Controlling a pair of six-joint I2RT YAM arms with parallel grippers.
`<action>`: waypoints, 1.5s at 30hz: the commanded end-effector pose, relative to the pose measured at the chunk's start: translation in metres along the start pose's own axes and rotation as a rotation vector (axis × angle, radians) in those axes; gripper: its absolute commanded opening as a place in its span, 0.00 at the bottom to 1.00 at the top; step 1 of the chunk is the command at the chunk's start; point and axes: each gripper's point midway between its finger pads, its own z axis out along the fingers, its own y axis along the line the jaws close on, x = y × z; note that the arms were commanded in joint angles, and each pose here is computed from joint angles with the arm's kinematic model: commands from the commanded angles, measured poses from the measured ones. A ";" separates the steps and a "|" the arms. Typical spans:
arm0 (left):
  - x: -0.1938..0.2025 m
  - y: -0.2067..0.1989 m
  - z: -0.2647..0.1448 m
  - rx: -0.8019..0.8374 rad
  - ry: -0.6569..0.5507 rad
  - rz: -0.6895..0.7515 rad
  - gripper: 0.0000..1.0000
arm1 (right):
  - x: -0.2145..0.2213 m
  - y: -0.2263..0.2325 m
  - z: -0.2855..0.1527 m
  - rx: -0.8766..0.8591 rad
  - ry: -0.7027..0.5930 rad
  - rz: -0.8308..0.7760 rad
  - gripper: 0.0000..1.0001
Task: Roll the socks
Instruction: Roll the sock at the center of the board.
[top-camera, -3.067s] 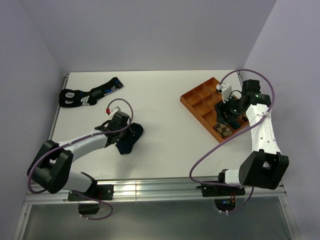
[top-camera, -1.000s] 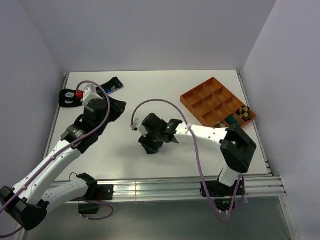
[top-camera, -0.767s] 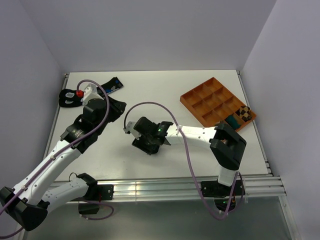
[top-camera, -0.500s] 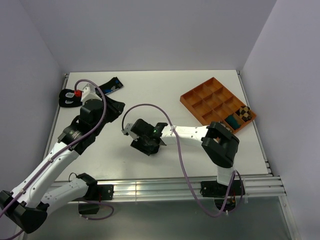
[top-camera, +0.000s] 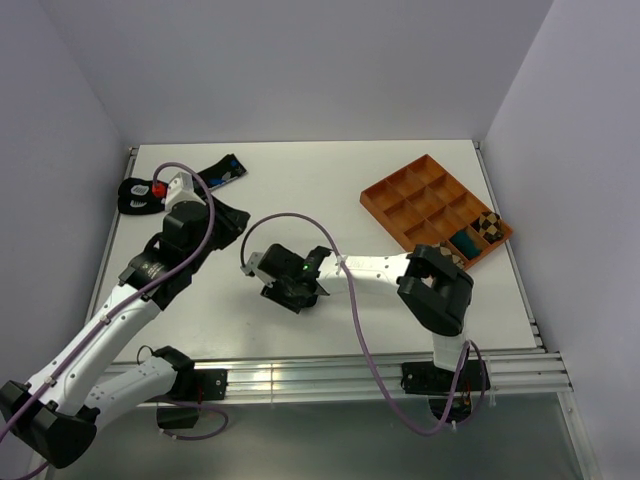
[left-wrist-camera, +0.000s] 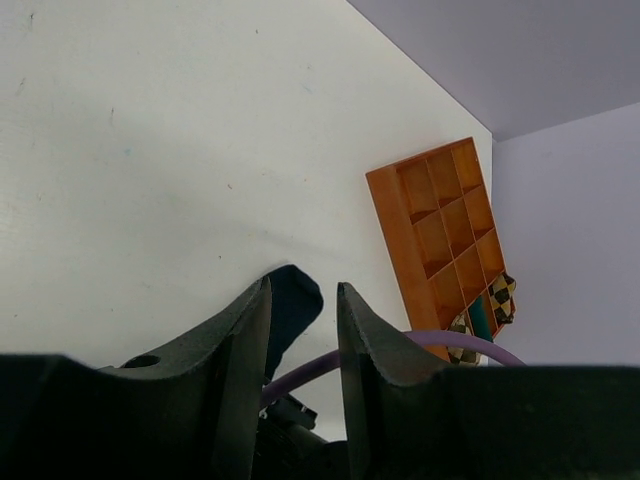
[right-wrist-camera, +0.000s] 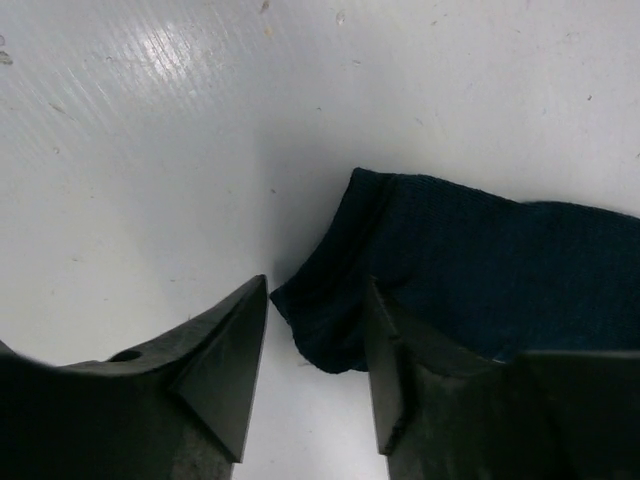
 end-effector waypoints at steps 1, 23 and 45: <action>-0.003 -0.005 -0.001 0.039 -0.005 0.019 0.38 | -0.012 -0.001 0.000 0.027 -0.026 -0.003 0.49; -0.009 0.011 -0.004 0.021 -0.051 0.014 0.37 | 0.003 0.013 -0.025 -0.348 -0.031 -0.029 0.27; 0.130 0.025 -0.001 0.523 0.054 0.176 0.28 | 0.057 0.011 -0.053 -1.000 0.123 0.152 0.25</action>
